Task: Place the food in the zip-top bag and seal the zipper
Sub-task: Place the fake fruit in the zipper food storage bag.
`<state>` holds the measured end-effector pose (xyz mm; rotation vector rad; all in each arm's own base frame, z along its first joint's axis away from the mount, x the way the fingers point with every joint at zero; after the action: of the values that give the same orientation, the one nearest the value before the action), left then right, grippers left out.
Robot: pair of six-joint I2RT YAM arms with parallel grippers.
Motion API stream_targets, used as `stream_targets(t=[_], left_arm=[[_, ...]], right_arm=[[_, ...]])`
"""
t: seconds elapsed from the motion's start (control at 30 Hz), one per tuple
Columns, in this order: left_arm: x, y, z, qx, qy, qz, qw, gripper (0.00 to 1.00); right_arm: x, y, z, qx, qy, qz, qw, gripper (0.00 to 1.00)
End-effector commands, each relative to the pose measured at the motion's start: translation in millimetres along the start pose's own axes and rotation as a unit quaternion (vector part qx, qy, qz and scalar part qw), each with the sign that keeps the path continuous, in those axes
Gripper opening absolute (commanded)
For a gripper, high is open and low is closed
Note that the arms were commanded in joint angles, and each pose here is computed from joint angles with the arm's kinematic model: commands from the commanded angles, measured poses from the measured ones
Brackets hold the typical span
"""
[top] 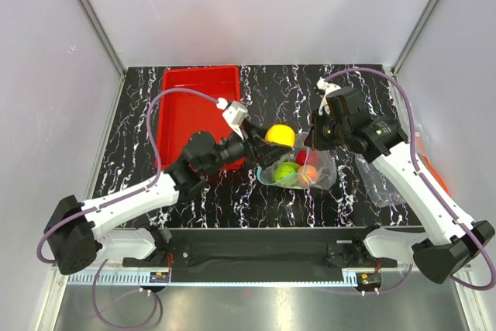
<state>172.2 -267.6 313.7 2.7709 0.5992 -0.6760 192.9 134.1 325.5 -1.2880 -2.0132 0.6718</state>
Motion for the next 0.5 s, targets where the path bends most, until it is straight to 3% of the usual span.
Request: stream_targets(t=[0.0, 0.1, 0.47], left_arm=[[-19, 7, -14, -0.11, -0.018, 0.045, 0.993, 0.47], [-19, 11, -5, -0.124, -0.012, 0.037, 0.991, 0.47], [13, 39, 41, -0.081, 0.028, -0.036, 0.996, 0.47]], right_arm=[[6, -11, -15, -0.058, 0.012, -0.019, 0.998, 0.0], [8, -13, -15, -0.059, 0.016, -0.029, 0.998, 0.0], [10, -25, -10, -0.055, 0.031, -0.045, 0.997, 0.0]])
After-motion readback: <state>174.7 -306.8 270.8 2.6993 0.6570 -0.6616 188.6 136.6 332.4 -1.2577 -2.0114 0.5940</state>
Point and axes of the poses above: each gripper's point midway between its finger pads, its own y axis out along the fingers, its own x axis along the line the jaws close on, z = x × y, the point moved 10 cm from there along -y, back along the fingers, and after that the axes turned 3 degrees about -y, right-handed, at the moved point
